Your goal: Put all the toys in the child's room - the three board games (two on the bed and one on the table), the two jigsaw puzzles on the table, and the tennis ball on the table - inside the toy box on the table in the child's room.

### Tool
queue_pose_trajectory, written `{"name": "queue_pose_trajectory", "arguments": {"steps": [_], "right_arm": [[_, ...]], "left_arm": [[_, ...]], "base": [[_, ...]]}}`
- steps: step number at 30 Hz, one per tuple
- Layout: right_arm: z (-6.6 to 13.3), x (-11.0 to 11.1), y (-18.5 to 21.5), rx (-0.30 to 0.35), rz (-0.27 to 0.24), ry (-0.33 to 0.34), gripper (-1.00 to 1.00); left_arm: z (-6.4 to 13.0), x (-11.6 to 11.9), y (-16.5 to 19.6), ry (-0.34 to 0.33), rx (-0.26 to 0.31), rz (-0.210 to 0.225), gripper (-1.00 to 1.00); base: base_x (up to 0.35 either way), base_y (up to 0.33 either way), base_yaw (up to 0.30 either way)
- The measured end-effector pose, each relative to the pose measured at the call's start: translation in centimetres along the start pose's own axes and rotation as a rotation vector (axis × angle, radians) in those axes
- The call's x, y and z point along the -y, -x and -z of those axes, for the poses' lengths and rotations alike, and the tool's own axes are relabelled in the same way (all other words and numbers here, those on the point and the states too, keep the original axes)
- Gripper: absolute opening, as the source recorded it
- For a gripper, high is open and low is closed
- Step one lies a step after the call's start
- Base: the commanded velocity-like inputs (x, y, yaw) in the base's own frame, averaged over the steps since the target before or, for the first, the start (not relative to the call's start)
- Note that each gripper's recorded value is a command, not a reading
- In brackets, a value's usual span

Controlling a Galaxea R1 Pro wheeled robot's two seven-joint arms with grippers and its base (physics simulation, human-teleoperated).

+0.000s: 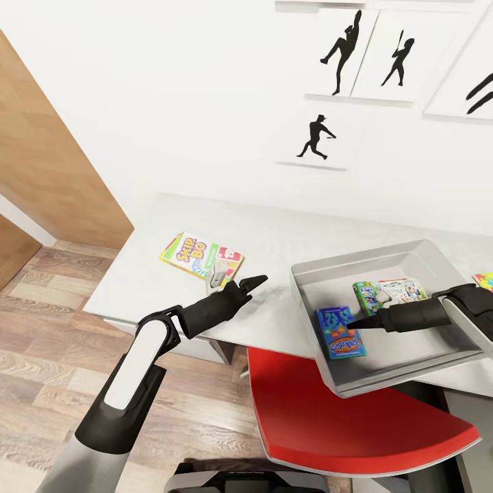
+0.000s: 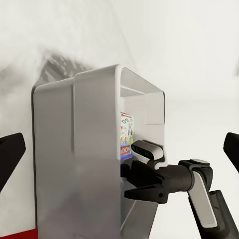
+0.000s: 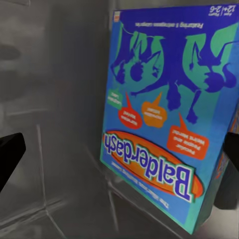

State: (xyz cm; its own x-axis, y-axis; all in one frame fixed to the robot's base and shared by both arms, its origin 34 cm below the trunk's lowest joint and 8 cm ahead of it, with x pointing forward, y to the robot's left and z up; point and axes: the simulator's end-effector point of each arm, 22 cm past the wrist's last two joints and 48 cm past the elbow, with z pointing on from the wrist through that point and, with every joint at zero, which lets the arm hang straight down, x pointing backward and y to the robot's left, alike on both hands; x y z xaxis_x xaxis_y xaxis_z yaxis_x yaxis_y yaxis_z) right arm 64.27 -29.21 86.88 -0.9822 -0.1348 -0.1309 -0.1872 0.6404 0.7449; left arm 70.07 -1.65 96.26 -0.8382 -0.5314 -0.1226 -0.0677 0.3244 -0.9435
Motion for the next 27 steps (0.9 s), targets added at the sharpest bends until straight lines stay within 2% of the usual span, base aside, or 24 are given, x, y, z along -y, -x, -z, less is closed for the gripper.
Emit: {"name": "queue_pose_trajectory", "arguments": {"steps": [27], "right_arm": [[0.59,0.48,0.23,0.009,0.001,-0.021,1.0]], "left_arm": [[-0.01,0.01,-0.03,0.0,-0.001,0.0,1.0]], "base": [[0.0,0.0,0.0]]}}
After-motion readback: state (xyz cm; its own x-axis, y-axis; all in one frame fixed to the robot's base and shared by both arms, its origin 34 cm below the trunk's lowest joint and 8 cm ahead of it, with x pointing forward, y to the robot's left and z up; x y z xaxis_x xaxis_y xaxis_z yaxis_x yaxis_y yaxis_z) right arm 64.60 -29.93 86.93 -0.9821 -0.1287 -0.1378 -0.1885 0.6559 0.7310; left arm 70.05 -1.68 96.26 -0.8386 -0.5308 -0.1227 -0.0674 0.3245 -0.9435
